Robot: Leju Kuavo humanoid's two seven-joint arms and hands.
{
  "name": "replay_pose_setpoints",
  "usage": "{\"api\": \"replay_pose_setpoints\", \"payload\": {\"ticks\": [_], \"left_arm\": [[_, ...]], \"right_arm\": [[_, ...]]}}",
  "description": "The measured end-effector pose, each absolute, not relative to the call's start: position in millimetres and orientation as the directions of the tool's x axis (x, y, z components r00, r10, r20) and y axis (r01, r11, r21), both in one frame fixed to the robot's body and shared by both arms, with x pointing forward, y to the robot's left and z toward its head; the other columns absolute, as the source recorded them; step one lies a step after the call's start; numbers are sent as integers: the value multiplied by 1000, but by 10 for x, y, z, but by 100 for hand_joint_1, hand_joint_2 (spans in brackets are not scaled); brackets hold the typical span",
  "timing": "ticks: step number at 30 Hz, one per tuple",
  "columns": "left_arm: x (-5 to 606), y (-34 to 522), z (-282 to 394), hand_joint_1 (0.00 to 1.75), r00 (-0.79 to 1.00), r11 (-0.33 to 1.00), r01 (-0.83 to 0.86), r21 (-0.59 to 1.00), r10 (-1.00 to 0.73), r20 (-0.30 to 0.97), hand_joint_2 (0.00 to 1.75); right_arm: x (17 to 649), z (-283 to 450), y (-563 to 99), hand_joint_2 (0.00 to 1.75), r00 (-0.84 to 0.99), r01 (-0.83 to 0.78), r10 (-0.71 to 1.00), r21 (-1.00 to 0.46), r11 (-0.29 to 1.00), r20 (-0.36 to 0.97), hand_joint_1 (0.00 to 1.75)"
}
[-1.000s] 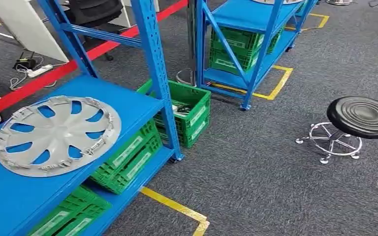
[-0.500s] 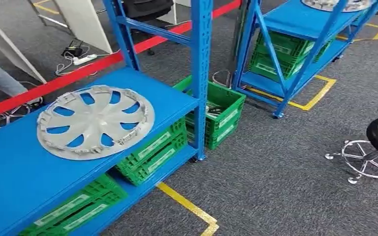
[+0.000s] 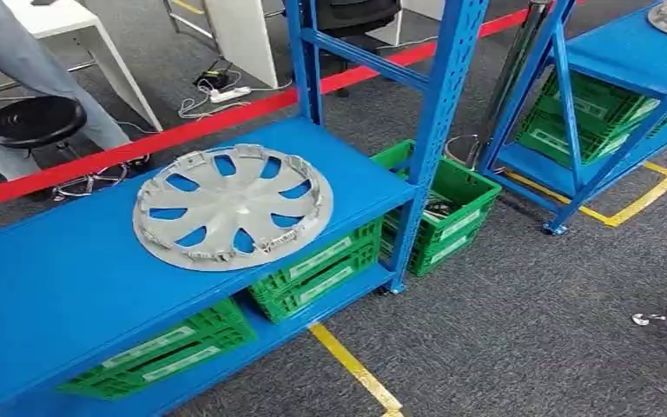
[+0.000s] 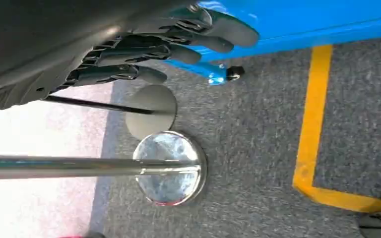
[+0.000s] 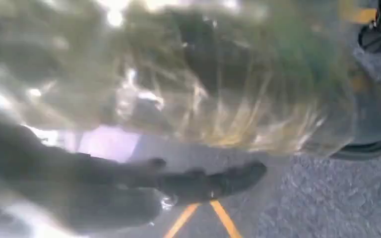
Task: Take the parts from the cabinet and place them on the table.
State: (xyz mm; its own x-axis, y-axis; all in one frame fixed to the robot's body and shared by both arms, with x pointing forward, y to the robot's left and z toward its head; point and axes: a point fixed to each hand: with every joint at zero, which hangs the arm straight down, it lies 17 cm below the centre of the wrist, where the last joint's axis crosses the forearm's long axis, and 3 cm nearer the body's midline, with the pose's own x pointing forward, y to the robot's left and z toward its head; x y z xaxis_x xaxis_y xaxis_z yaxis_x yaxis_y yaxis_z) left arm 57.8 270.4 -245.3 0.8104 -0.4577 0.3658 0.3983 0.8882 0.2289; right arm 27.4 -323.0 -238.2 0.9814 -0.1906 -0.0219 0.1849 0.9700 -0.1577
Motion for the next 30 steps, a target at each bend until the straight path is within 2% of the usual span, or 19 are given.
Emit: {"api": "replay_pose_setpoints", "payload": {"ticks": [30], "left_arm": [[585,2702,-2451,0,818,895,383,228,-444,365,0]], "right_arm": [[213,-2386,-3277,0,989,139,-145,-190,972,-18,0]]}}
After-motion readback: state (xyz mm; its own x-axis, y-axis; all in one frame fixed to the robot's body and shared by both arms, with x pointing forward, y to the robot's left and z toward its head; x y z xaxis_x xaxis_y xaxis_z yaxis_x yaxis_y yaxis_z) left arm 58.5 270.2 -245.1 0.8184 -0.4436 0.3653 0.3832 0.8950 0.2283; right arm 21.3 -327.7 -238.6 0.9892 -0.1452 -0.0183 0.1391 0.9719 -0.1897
